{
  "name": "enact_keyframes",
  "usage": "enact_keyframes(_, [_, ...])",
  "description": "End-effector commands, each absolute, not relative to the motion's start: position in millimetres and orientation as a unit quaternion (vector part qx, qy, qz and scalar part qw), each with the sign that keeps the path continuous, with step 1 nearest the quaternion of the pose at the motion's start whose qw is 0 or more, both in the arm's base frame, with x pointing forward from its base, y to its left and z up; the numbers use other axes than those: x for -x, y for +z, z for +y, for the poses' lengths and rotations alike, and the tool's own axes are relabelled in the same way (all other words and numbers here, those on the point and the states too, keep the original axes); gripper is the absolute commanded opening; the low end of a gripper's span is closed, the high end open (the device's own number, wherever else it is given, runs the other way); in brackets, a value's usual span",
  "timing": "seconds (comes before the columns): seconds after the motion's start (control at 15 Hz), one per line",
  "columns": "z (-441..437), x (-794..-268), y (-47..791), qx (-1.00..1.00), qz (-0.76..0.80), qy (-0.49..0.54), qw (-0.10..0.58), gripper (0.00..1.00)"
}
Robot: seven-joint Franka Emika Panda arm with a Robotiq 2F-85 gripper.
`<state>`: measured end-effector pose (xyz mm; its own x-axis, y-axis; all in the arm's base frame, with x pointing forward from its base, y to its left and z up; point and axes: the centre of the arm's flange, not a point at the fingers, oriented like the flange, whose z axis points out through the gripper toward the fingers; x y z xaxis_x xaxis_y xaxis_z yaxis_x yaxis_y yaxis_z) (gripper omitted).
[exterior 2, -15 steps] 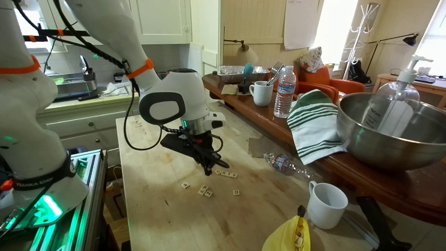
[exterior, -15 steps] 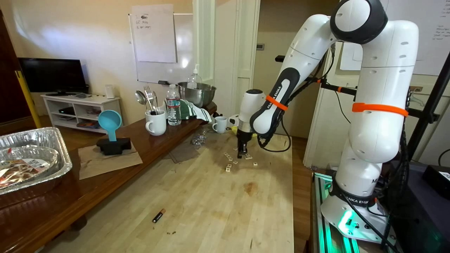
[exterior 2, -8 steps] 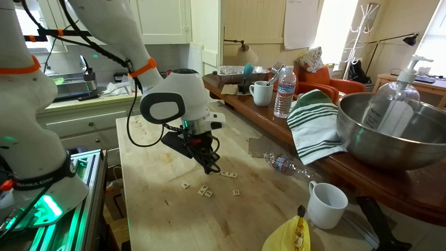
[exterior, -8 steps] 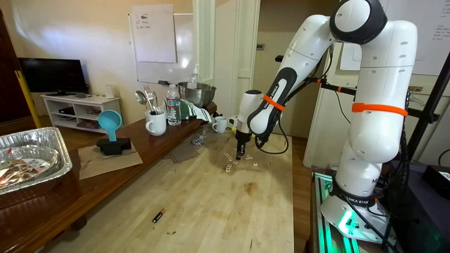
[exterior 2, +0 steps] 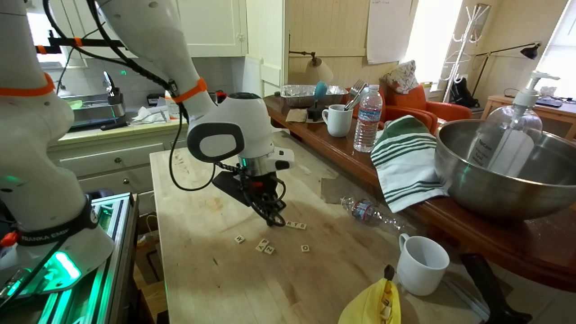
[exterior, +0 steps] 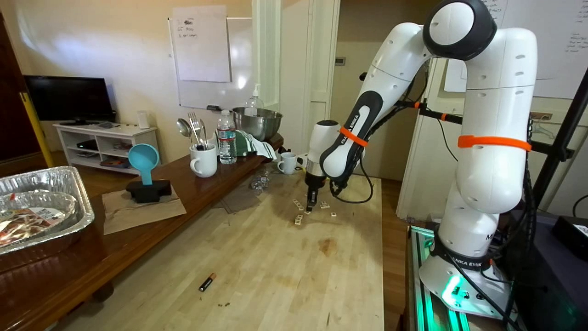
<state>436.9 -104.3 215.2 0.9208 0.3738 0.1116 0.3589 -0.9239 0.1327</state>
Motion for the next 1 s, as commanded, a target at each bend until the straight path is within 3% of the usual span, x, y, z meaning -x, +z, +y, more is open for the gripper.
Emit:
enact_keyframes(0.0, [-97.7,-445.2,206.7,-0.98,0.186,0.052,0.051,0.0])
enact_keyframes(0.93, [-78.7,-449.8,202.8,-0.966,0.243,0.062,0.066,0.0])
